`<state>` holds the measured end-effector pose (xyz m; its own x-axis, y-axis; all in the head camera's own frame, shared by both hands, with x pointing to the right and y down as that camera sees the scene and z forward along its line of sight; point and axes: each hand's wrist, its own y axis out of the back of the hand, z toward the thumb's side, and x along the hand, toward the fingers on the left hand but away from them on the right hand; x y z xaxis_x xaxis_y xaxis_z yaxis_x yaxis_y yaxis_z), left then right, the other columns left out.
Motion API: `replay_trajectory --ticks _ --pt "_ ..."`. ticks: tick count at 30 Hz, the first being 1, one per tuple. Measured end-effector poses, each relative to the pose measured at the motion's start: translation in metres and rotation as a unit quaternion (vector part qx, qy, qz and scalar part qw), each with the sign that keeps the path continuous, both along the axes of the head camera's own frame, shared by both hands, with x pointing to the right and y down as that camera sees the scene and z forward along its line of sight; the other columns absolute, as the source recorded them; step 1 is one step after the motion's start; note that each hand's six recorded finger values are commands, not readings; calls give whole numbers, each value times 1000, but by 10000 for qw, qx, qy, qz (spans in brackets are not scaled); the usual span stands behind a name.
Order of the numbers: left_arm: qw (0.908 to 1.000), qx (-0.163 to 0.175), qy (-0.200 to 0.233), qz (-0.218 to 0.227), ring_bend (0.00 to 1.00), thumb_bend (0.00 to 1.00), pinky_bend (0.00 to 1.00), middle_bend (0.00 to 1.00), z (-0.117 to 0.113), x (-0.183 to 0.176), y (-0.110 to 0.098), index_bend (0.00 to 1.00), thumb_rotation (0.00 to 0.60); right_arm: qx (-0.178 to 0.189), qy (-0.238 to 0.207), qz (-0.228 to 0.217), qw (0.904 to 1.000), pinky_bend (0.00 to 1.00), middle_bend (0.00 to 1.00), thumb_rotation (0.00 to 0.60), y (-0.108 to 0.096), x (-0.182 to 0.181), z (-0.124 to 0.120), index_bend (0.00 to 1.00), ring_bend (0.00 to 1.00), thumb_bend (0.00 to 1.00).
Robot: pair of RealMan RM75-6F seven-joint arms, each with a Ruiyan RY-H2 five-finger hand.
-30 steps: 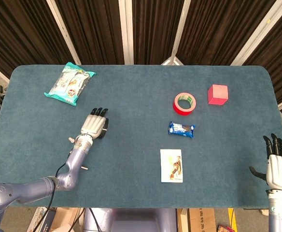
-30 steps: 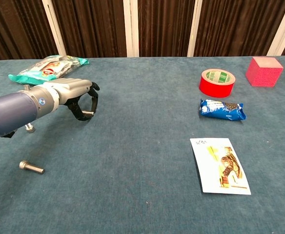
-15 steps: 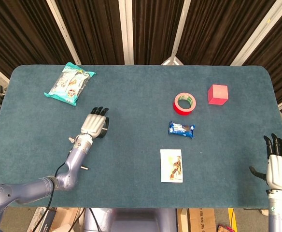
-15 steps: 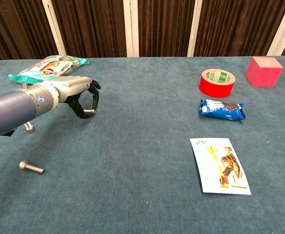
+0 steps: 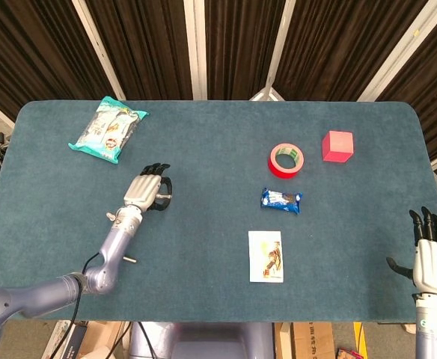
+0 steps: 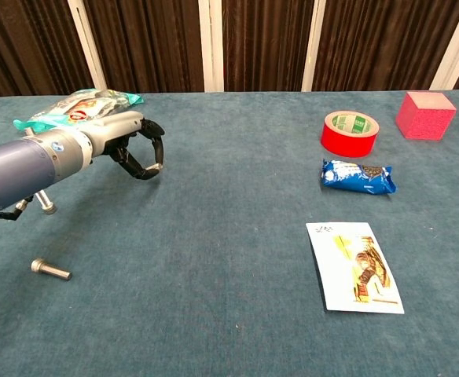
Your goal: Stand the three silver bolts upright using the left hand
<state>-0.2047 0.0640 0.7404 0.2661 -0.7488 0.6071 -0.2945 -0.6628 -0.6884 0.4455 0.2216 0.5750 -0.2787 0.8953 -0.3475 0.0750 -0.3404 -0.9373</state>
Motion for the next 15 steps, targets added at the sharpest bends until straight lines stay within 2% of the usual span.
replay_trajectory --ticks 6,15 --pt "9931 -316 903 -681 0 566 0 70 -2 -2 -2 575 600 1 8 14 10000 0 37 600 0 0 0 120 0 0" --pt "9741 -594 1799 -1235 0 566 0 70 0 -5 0 575 600 -28 26 -12 10000 0 37 600 0 0 1 120 0 0"
